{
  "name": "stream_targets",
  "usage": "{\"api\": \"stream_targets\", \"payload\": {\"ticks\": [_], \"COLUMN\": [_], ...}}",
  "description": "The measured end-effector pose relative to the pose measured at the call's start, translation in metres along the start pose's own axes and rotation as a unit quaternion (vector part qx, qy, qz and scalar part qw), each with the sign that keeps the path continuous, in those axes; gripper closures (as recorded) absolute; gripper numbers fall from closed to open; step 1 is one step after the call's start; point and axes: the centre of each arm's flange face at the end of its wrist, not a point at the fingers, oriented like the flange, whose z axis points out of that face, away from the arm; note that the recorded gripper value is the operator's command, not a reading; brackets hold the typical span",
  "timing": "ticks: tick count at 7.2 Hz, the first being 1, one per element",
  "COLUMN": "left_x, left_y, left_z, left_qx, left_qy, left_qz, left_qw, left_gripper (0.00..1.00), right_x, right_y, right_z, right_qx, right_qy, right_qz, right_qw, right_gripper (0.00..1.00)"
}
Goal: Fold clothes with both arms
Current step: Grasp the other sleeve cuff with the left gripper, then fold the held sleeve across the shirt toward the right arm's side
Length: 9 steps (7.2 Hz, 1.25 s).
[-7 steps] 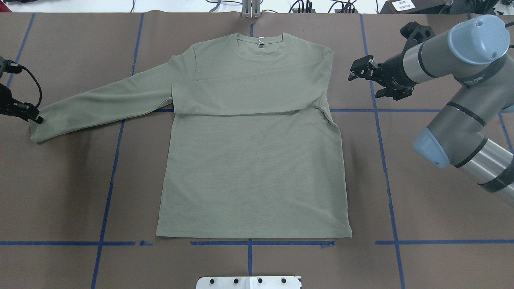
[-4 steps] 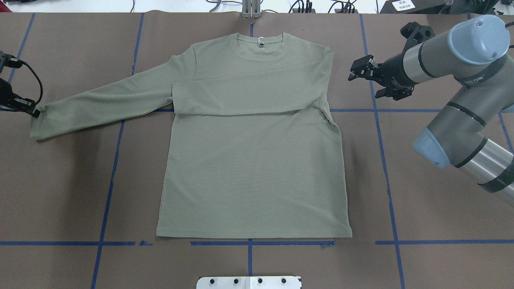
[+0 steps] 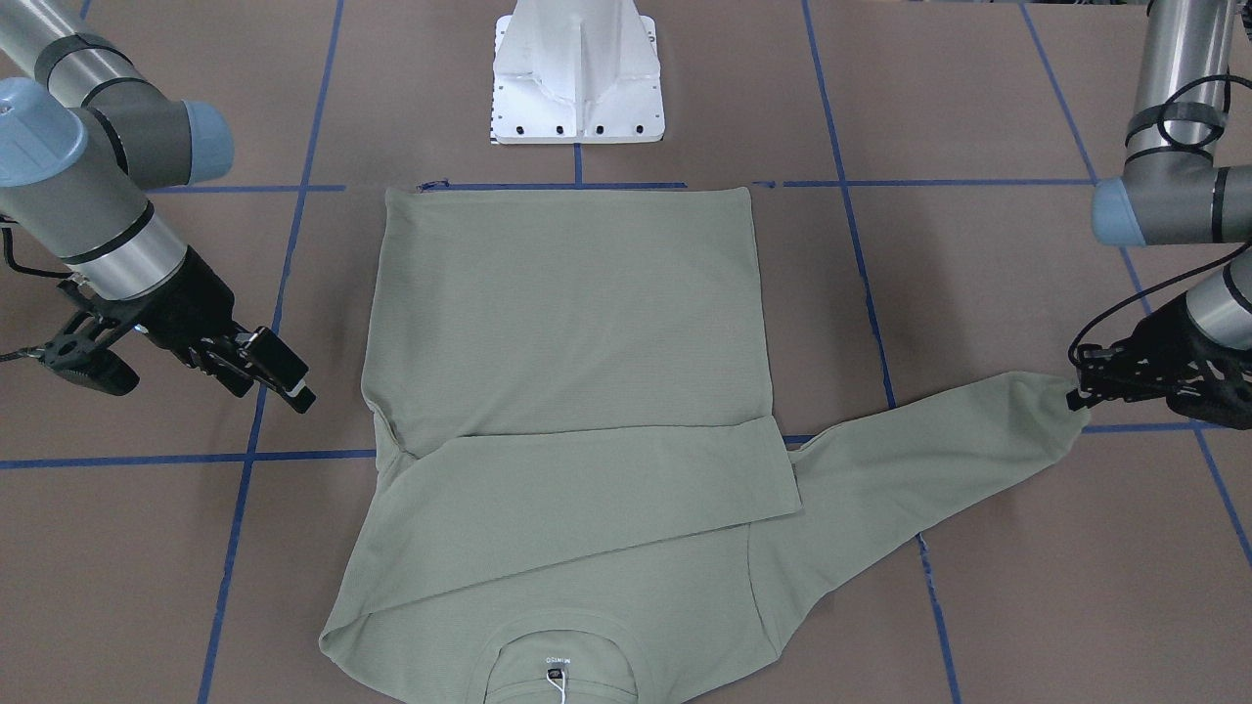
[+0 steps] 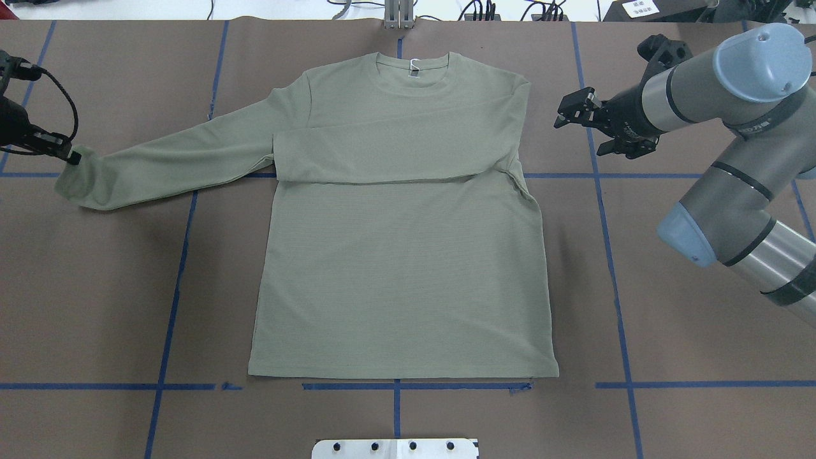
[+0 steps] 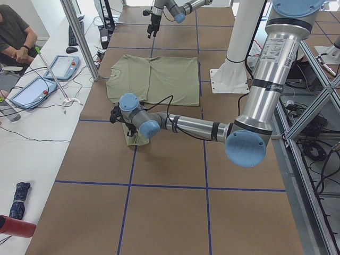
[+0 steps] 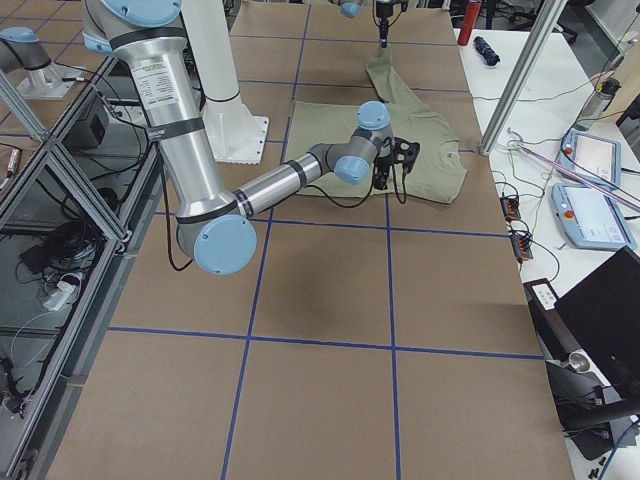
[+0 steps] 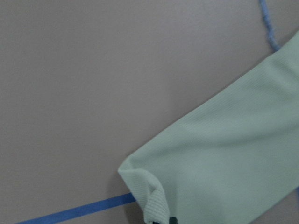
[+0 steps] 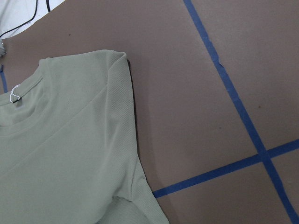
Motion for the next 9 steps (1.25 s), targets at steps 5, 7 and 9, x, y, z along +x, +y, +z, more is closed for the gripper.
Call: {"api": "stream_targets", "payload": {"ticks": [5, 7, 9], "left_x": [0.385, 0.499, 0.576], "left_y": [-0.042, -0.049, -0.038], "left_z": [0.024, 0.077, 0.136], "left_qx": [0.038, 0.063, 0.086], "left_qy": [0.133, 0.145, 0.152], "left_qz": [-0.181, -0.209, -0.212], "left_qw": [0.9737, 0.9651, 0.9616], "left_gripper": [1.0, 1.0, 1.0], "right_x": [0.133, 0.166, 0.173], "right_y": [-0.025, -0.031, -0.035], "right_z": [-0.035, -0.05, -0.057], "right_qx": [0.004, 0.004, 0.005], "right_qy": [0.015, 0.01, 0.008], "right_qz": [-0.066, -0.069, -0.066], "right_qw": [0.9977, 0.9976, 0.9978], "right_gripper": [0.0, 0.0, 0.0]}}
